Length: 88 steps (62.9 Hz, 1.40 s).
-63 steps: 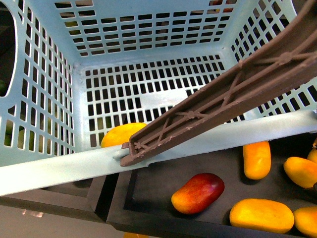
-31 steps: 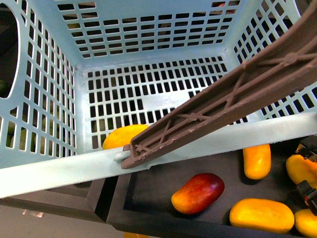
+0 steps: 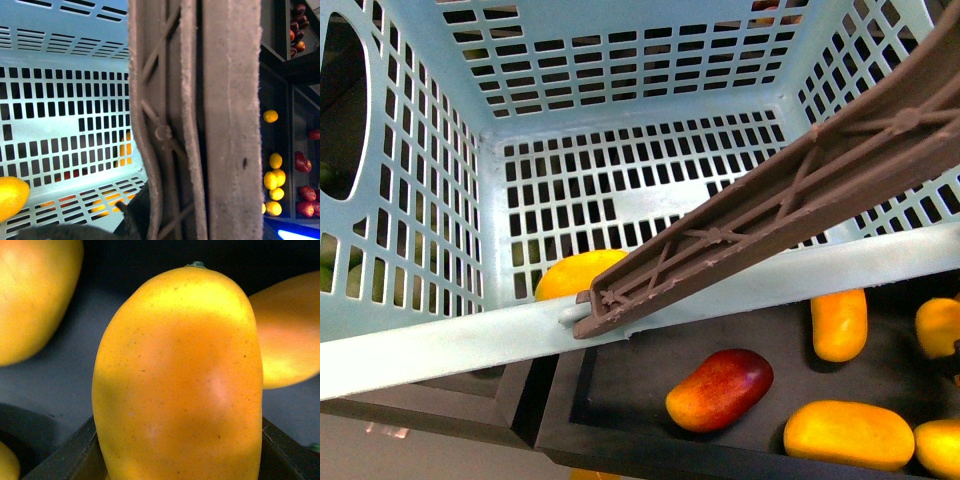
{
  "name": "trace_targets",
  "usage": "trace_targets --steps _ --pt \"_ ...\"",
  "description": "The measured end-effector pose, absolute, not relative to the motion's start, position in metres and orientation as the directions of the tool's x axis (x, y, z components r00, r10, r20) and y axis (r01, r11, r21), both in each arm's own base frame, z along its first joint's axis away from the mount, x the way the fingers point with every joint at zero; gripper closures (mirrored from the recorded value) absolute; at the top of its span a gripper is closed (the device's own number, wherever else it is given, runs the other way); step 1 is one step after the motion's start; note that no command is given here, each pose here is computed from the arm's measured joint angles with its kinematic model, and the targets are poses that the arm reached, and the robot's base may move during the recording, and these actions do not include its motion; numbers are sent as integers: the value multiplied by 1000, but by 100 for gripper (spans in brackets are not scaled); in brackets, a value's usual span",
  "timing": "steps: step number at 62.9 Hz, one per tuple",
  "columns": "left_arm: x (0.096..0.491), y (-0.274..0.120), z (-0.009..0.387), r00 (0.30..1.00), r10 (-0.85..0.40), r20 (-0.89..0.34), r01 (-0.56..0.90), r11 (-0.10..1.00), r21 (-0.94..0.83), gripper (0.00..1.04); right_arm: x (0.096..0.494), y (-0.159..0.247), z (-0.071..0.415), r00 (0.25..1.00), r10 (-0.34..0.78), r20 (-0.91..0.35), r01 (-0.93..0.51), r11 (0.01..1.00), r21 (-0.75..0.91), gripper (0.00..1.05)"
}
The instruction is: Pick lemon and mango into basket
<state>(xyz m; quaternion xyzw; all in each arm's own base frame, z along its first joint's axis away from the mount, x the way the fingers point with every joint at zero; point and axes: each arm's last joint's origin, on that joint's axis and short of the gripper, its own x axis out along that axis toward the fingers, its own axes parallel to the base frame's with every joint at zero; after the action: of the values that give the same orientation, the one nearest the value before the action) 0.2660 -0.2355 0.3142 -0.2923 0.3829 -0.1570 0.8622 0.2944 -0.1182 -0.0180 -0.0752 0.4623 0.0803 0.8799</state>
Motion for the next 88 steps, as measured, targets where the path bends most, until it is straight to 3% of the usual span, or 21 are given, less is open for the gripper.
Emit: trace_targets --steps 15,31,41,50,61,80,88 --pt "266 -235 314 658 -494 -568 47 780 -624 91 260 -126 68 754 65 -654 -69 997 19 43" --pt "266 -235 314 658 -494 -568 47 780 -624 91 229 -120 159 894 -26 -448 70 994 81 43" --pt "266 -235 314 658 -494 -568 47 780 -624 91 214 -93 222 954 -57 -294 90 991 98 43" --pt "266 -235 314 658 -494 -568 47 780 -624 91 217 -42 270 986 0 -167 17 995 100 43" --pt "266 -235 314 658 -494 -568 47 780 -624 91 240 10 278 981 77 -177 -61 994 93 43" --pt "266 -235 314 658 -494 -568 47 780 -624 91 269 99 252 933 157 -322 -143 987 67 43" --pt "266 -235 314 658 -494 -568 47 780 -624 91 271 103 246 933 106 -344 -88 994 68 17"
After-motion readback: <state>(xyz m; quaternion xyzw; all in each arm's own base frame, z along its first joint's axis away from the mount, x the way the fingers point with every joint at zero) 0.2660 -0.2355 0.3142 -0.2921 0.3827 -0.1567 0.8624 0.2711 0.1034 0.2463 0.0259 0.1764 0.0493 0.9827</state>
